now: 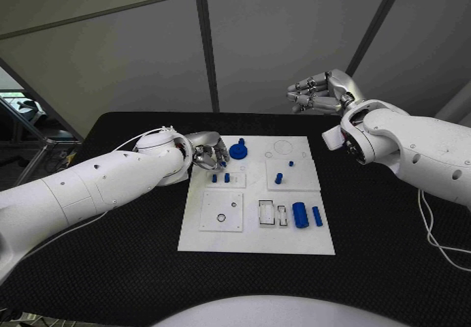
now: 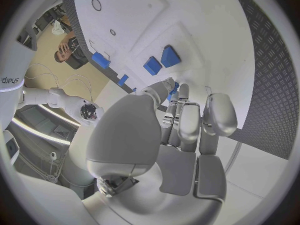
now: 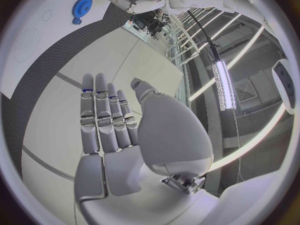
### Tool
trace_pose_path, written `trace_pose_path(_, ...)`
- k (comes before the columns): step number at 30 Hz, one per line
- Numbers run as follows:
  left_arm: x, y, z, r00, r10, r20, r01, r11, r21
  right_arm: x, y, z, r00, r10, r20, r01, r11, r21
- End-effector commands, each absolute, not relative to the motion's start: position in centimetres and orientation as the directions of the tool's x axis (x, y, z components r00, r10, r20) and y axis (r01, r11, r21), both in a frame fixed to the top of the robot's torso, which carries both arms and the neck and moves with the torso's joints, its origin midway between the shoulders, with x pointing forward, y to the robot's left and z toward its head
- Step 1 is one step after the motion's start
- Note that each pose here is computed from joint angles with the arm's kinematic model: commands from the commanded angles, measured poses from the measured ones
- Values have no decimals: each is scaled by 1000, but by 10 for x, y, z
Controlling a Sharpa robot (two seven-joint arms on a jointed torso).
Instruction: Assemble the parts on the task board
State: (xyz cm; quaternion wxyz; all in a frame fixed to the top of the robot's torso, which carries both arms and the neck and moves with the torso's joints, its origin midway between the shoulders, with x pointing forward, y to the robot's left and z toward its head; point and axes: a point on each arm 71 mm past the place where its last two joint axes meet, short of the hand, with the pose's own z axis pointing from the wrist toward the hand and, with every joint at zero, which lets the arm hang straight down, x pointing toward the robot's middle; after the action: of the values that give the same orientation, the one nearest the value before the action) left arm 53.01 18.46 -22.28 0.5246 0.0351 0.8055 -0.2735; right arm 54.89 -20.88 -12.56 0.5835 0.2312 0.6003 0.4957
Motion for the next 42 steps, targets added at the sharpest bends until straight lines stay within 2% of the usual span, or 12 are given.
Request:
trace_pose_path(1,530,186,-222,-449,-231,-863,337,851,-403,549,-209,-124,-212,848,-485,-309,413,857)
trace_pose_path(9,531,194,-223,-447,-231,-864,324,859,-397,549,-213,-125,-204,810,-550,-334,470,817)
trace_pose_path(17,533,211,-220,-407,-252,-878,314,864,-393,547,-219,-132,-212,672,-710,-372,616,694)
trace_pose_path(20,536,221,-211,-353,-304,-885,316,851,-419,544,-222,-137,-201,577,-792,-385,697,605)
trace_pose_path(23,539,236,-201,-306,-408,-860,295,818,-493,539,-224,-142,-189,474,-860,-394,765,509)
trace_pose_path(26,539,253,-194,-277,-556,-784,246,748,-617,533,-225,-147,-181,372,-910,-408,814,414)
trace_pose_path(27,537,260,-189,-264,-639,-723,219,690,-690,530,-225,-150,-181,323,-929,-415,831,370)
trace_pose_path(33,523,270,-179,-250,-871,-423,138,400,-906,518,-224,-165,-171,176,-969,-431,872,234)
trace_pose_path(37,510,273,-178,-211,-942,-259,90,245,-965,511,-220,-176,-146,101,-984,-425,892,155)
trace_pose_path(42,498,274,-179,-185,-971,-150,56,142,-988,505,-215,-186,-135,54,-989,-422,900,107)
